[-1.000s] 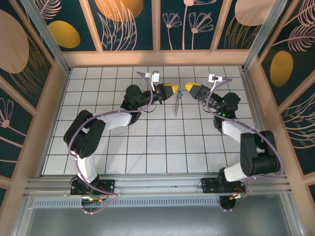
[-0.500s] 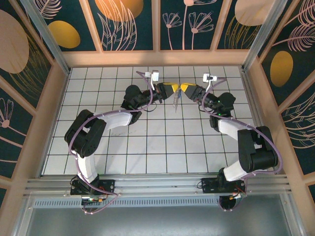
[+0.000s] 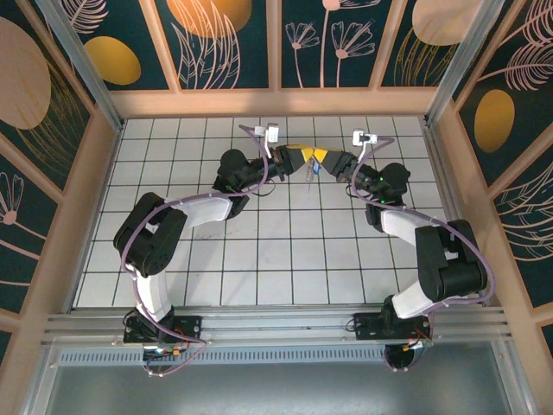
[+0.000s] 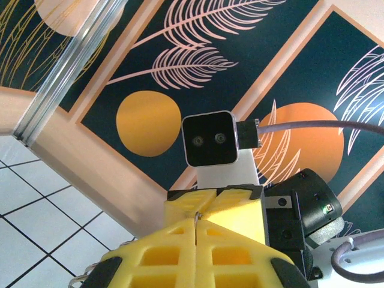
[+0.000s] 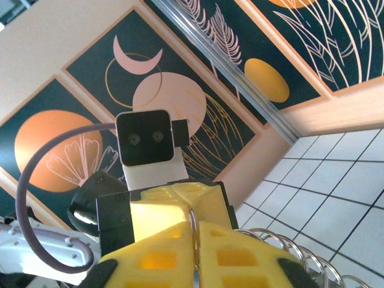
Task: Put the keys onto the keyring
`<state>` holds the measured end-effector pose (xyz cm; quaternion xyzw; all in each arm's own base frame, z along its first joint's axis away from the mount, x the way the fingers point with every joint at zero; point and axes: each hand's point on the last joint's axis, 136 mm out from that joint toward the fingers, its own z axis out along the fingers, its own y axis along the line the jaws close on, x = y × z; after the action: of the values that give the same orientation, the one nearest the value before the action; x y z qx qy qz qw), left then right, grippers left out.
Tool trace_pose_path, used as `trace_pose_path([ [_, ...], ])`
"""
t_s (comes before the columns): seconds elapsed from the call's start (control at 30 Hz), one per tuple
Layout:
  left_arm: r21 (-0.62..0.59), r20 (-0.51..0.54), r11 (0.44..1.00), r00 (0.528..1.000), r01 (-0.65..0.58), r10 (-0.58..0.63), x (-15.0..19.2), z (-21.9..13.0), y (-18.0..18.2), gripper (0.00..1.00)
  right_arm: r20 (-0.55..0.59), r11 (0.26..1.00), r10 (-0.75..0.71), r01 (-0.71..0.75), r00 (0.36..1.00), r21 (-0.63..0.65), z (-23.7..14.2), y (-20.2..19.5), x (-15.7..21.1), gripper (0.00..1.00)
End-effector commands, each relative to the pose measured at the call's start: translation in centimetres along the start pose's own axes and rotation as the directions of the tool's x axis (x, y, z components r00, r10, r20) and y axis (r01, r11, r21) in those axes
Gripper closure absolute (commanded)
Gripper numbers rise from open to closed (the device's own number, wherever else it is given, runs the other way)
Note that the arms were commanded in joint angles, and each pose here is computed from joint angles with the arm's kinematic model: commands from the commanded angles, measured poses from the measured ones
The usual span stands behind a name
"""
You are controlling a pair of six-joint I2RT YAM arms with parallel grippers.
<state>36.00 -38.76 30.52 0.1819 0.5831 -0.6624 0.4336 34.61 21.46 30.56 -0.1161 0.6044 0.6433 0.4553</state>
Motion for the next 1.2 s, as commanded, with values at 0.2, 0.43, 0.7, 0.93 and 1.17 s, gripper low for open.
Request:
trace_pose_path([
  [0.2,0.051,0.057,0.997,0.997,-0.058,0.055,-2.2,0.3,-1.8,1.00,0.004,0.998,-0.055,0.055,0.998,-0.022,0.6,0.9,-0.8,1.00],
  [0.43,-0.007,0.038,0.993,0.992,-0.116,0.116,-3.3,-0.2,-1.7,0.72,-0.013,0.998,-0.067,0.067,0.998,0.003,0.7,-0.3,-1.7,1.00],
  [0.7,-0.109,-0.039,0.977,0.983,-0.182,0.179,-5.3,-1.7,0.7,0.58,-0.068,0.998,-0.061,0.061,0.996,0.006,1.3,-2.6,-2.4,1.00],
  [0.93,-0.094,-0.153,0.972,0.968,-0.216,0.200,-5.9,-2.3,2.2,0.56,-0.177,0.997,-0.063,0.055,0.982,-0.054,2.8,-4.0,-2.4,1.00],
  [1.17,-0.048,-0.276,0.971,0.937,-0.236,0.214,-5.0,-1.7,3.1,0.56,-0.268,0.994,-0.078,0.055,0.960,-0.091,3.6,-4.5,-2.0,1.00],
])
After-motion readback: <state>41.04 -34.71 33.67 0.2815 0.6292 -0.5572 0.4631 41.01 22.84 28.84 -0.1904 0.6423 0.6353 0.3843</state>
